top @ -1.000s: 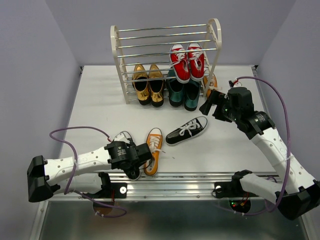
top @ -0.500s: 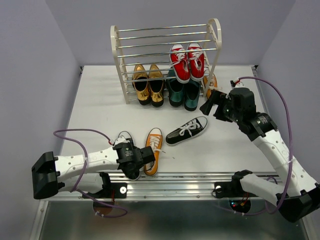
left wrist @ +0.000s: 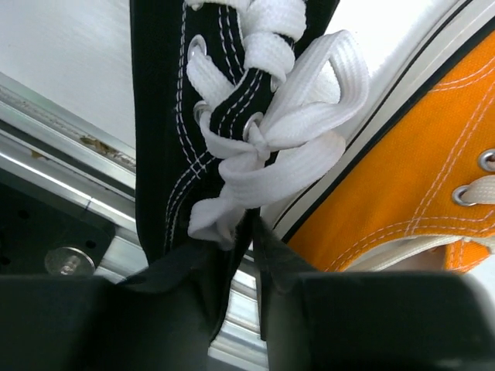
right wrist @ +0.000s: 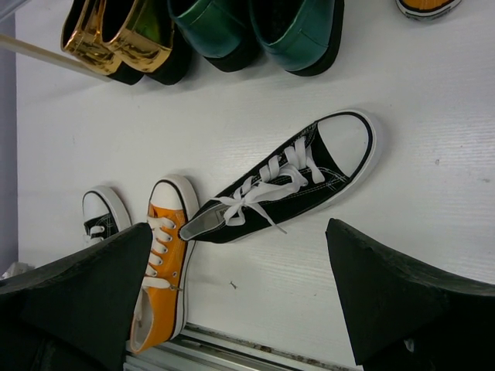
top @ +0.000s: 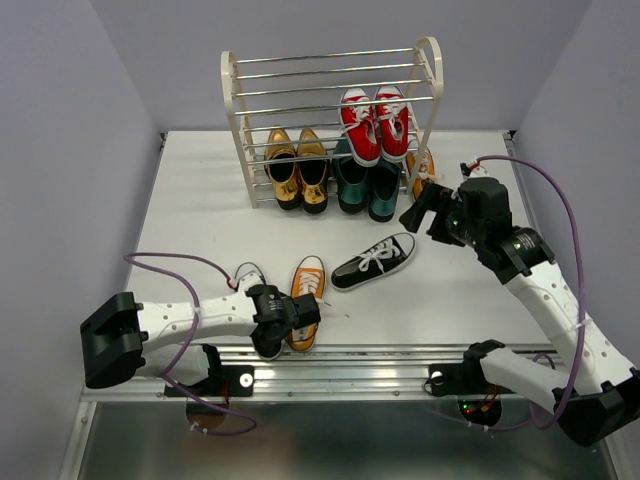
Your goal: Place and organize the shoes onto the shoe shelf
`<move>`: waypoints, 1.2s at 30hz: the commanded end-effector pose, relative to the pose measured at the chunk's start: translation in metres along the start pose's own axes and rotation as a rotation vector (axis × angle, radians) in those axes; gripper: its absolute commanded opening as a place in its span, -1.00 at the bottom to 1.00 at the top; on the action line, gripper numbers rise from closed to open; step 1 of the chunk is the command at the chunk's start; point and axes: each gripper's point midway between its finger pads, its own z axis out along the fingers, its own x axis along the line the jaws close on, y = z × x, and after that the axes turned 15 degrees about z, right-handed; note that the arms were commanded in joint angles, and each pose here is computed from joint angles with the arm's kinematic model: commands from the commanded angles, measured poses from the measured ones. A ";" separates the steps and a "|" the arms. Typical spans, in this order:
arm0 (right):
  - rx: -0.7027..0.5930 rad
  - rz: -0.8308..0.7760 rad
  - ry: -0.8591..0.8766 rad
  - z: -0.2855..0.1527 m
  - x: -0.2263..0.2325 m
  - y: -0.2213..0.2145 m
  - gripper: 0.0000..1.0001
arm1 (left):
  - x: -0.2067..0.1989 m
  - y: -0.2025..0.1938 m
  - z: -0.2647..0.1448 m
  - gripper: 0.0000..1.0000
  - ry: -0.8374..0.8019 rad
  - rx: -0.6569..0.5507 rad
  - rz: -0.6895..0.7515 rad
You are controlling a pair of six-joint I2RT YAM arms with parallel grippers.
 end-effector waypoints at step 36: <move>-0.095 0.001 0.035 -0.042 0.000 0.014 1.00 | -0.098 0.086 -0.033 -1.00 -0.301 -0.292 0.479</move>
